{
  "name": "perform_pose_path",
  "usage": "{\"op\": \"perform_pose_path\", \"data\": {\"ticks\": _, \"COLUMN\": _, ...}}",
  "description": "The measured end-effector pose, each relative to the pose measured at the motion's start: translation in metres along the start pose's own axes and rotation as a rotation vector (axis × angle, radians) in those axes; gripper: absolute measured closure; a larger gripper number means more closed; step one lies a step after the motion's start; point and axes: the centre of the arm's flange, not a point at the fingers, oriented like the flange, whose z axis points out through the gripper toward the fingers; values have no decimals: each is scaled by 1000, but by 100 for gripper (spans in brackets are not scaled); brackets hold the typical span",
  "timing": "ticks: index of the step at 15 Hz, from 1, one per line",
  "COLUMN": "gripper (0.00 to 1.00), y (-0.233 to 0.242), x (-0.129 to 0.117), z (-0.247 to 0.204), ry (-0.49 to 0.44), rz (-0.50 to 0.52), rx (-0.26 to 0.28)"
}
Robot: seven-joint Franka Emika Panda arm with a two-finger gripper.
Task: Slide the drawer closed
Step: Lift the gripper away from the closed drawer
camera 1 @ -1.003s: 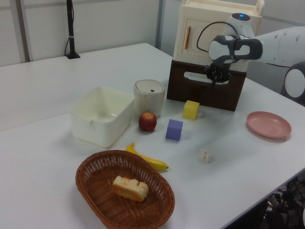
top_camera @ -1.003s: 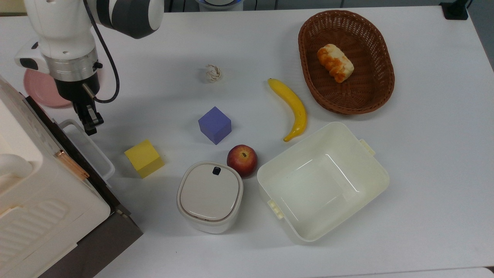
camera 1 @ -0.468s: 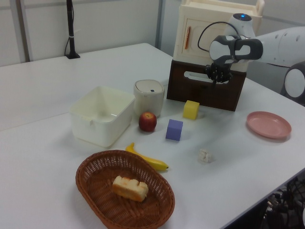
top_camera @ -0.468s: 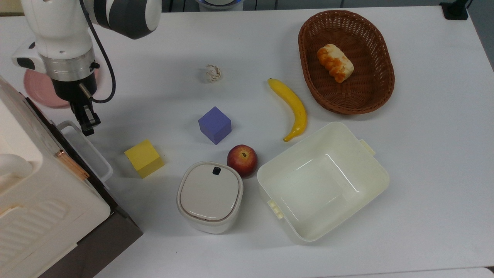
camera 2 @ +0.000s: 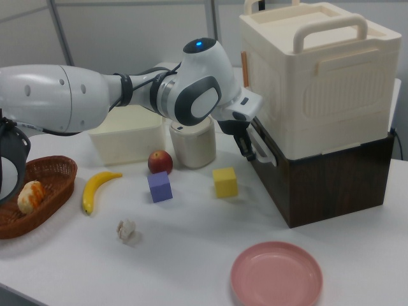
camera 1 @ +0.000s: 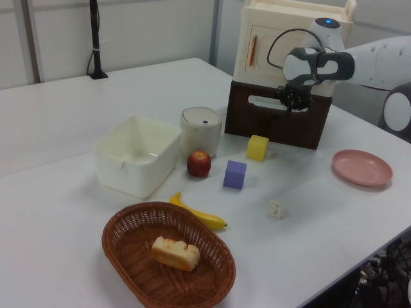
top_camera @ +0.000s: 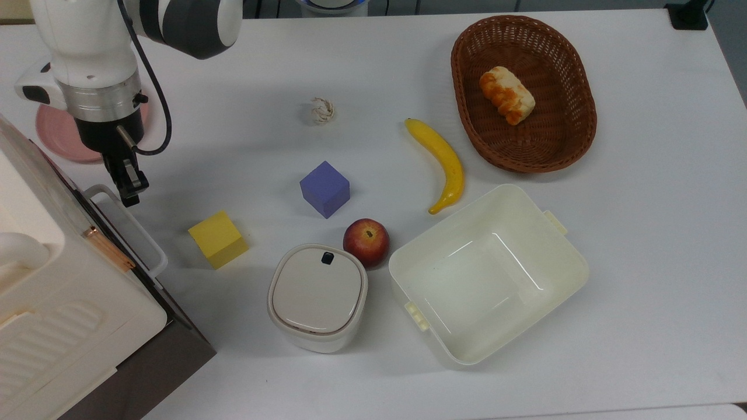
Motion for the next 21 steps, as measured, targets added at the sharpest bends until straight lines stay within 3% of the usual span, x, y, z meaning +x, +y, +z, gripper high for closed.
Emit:
{"op": "perform_pose_path", "data": {"ticks": 5, "gripper": 99, "y": -20, "x": -15, "z": -1, "ry": -12, "rz": -176, "rx": 21}}
{"op": "perform_pose_path", "data": {"ticks": 8, "gripper": 99, "y": -54, "x": -46, "z": 0, "ry": -52, "rz": -303, "rx": 34}}
{"op": "perform_pose_path", "data": {"ticks": 10, "gripper": 99, "y": -87, "x": -83, "z": -4, "ry": -105, "rz": -418, "rx": 36}}
{"op": "perform_pose_path", "data": {"ticks": 14, "gripper": 99, "y": -133, "x": -144, "z": -51, "ry": -196, "rz": -629, "rx": 54}}
{"op": "perform_pose_path", "data": {"ticks": 21, "gripper": 98, "y": -130, "x": -199, "z": -172, "ry": -281, "rz": -896, "rx": 51}}
